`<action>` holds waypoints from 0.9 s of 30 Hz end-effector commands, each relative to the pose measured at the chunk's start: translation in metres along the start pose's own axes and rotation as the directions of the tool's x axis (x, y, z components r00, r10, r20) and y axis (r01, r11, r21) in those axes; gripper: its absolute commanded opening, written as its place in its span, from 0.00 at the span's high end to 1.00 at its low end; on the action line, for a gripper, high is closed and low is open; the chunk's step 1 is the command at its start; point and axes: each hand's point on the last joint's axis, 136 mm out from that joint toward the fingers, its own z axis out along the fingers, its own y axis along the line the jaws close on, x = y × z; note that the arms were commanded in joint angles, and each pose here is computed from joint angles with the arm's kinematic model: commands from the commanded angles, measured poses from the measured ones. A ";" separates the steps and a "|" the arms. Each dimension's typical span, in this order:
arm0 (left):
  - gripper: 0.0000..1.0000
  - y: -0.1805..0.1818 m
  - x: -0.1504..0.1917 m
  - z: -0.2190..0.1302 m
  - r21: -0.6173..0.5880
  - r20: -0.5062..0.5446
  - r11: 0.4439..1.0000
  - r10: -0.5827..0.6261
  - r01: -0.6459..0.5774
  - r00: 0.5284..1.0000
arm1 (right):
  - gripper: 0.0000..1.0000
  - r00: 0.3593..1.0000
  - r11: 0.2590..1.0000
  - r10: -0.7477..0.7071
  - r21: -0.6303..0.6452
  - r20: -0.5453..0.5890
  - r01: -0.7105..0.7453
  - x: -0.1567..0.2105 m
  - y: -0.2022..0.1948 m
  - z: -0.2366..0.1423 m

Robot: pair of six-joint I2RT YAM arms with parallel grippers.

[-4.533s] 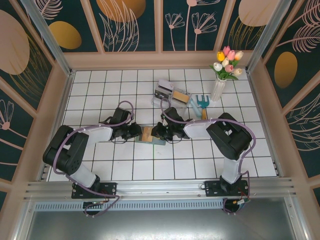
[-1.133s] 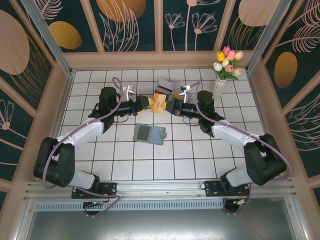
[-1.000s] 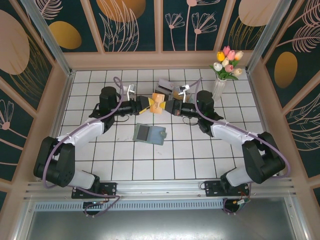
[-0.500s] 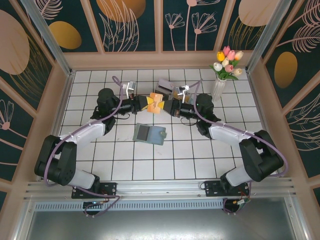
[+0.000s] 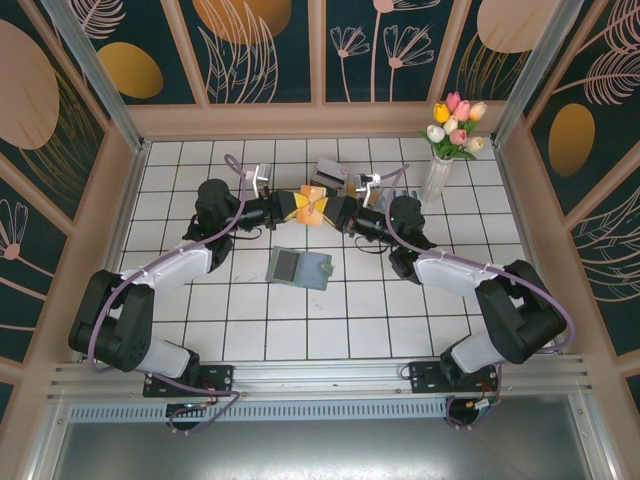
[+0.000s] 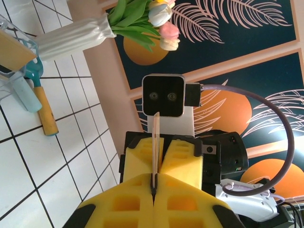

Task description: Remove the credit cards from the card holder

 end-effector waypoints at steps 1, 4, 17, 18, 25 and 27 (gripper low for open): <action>1.00 -0.003 0.001 -0.001 -0.006 0.009 1.000 0.010 -0.010 1.000 | 0.95 0.998 0.997 -0.049 -0.059 0.035 0.051 -0.008 0.022 0.003; 0.91 0.014 -0.001 -0.001 -0.091 0.015 0.996 -0.007 0.008 1.000 | 1.00 0.996 0.997 -0.078 0.015 0.034 0.077 -0.011 0.012 0.003; 0.28 0.122 -0.022 -0.066 -0.543 0.141 0.839 0.046 0.039 0.989 | 1.00 0.948 0.826 -0.317 0.484 -0.022 0.288 -0.063 -0.047 -0.050; 0.25 0.124 -0.024 -0.070 -0.560 0.148 0.828 0.055 0.038 0.988 | 1.00 0.940 0.804 -0.339 0.509 -0.031 0.307 -0.069 -0.049 -0.053; 0.03 0.125 -0.028 -0.094 -0.675 0.151 0.738 0.151 -0.009 0.977 | 1.00 0.811 0.585 -0.547 0.599 -0.207 0.547 -0.111 -0.051 -0.059; 0.01 0.121 -0.025 -0.097 -0.686 0.132 0.727 0.172 -0.036 0.976 | 1.00 0.758 0.519 -0.594 0.592 -0.270 0.617 -0.121 -0.051 -0.055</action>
